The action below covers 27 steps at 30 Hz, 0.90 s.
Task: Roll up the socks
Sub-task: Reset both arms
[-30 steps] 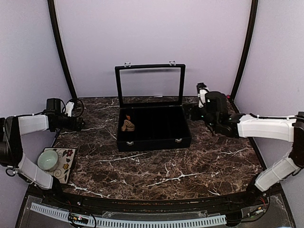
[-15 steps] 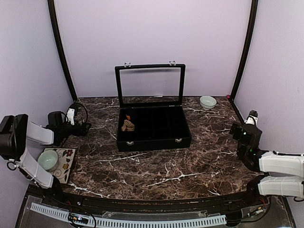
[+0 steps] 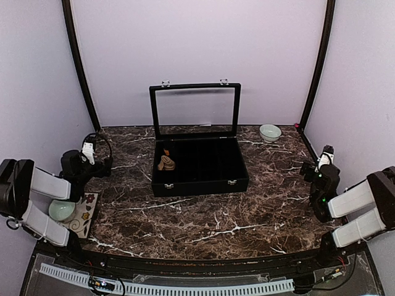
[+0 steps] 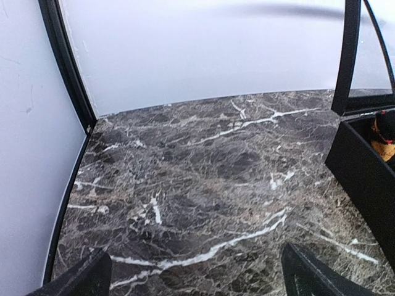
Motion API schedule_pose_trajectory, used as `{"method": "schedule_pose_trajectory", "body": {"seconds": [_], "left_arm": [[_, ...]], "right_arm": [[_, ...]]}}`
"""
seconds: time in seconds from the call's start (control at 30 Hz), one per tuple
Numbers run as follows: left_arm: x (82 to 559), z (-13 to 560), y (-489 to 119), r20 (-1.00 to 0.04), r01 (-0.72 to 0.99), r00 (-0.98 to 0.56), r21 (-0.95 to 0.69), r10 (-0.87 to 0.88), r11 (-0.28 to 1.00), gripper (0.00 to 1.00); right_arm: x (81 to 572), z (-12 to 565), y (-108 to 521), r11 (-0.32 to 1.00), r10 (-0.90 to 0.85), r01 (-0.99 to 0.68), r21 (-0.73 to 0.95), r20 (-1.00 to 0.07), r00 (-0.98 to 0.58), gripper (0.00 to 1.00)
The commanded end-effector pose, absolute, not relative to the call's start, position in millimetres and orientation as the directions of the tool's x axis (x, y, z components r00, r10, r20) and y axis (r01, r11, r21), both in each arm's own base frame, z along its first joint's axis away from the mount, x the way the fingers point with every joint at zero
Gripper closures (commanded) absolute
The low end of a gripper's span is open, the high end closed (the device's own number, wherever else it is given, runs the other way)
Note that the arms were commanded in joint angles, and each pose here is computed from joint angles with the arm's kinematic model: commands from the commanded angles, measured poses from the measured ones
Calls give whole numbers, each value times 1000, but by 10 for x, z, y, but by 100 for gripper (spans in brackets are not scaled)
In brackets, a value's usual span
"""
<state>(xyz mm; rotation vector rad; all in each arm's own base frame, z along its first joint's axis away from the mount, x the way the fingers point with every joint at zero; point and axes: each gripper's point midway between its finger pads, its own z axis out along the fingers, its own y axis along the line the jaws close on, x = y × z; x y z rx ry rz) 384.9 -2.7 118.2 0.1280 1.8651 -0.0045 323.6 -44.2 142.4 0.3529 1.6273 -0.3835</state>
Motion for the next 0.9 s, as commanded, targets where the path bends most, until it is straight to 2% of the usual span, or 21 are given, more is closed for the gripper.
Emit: {"method": "schedule_pose_trajectory", "body": {"seconds": [0.0, 0.1, 0.27, 0.4, 0.53, 0.6, 0.63, 0.87], "left_arm": [[3998, 1295, -8, -973, 36, -210, 90, 95, 995, 1], [4037, 1225, -66, -965, 20, -227, 129, 131, 991, 1], [3410, 1453, -261, -983, 98, 71, 175, 168, 980, 1], [3613, 1347, -195, -987, 70, -33, 152, 155, 986, 1], [3824, 1235, -69, -985, 43, -132, 103, 107, 994, 1], [3844, 1237, -33, -987, 42, -127, 90, 94, 995, 1], [3851, 1243, -20, -987, 33, -131, 85, 89, 996, 1], [3853, 1236, -15, -987, 31, -133, 84, 88, 996, 1]], "right_arm": [[3318, 1726, -376, 922, 6, 387, 21, -999, 38, 0], [3360, 1723, -344, 933, -10, 361, 2, -999, 32, 0], [3441, 1662, -271, 946, -45, 323, -33, -999, 30, 0], [3599, 1589, -268, 956, -44, 290, -46, -999, -11, 0], [3804, 1418, -236, 987, 17, 158, 2, -996, -91, 0], [3758, 1457, -264, 991, 35, 128, 31, -999, -34, 0], [3774, 1399, -282, 990, 38, 137, 27, -996, -75, 0], [3761, 1421, -229, 994, 21, 110, 14, -998, -62, 0]]}}
